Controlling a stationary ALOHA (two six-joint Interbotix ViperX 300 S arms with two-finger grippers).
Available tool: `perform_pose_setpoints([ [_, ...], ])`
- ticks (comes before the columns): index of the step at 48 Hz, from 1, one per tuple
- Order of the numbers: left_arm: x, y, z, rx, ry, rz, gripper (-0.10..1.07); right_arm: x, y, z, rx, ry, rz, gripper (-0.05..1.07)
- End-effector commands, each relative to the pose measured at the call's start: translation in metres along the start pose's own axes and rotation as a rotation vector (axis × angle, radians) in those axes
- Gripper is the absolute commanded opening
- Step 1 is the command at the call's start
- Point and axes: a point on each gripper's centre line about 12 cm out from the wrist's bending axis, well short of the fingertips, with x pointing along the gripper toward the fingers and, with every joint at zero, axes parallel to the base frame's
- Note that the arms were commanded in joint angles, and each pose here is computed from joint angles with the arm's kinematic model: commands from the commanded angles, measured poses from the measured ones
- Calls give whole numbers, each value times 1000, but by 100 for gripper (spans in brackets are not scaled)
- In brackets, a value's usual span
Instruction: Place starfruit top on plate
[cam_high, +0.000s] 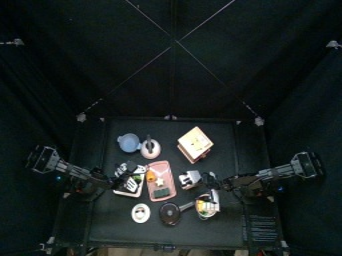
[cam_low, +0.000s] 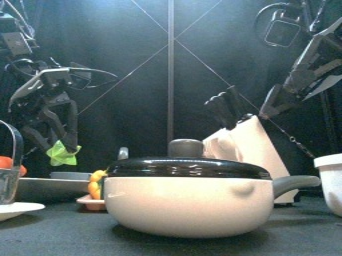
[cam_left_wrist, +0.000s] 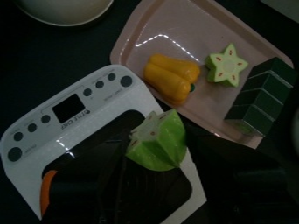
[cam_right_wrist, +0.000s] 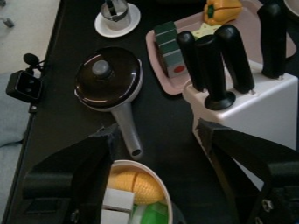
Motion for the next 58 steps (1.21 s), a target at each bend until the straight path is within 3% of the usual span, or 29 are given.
perform_pose_setpoints([
  [1, -5, -8, 10, 13, -37, -32, 75, -1, 3, 11, 1, -33, 10, 100],
  [12, -2, -25, 35, 125, -153, -55, 75, -1, 3, 11, -2, -33, 10, 100],
  [20, 19, -36, 56, 147, -202, -15, 75, -1, 3, 11, -2, -33, 10, 100],
  [26, 35, -48, 69, 232, -250, 11, 75, -1, 3, 10, -3, -31, 11, 100],
  [39, 75, -63, 78, 292, -236, 53, 76, -2, 3, 10, -1, -33, 10, 100],
  [58, 87, -57, 78, 278, -214, 83, 100, -2, 3, 11, -2, -34, 11, 100],
])
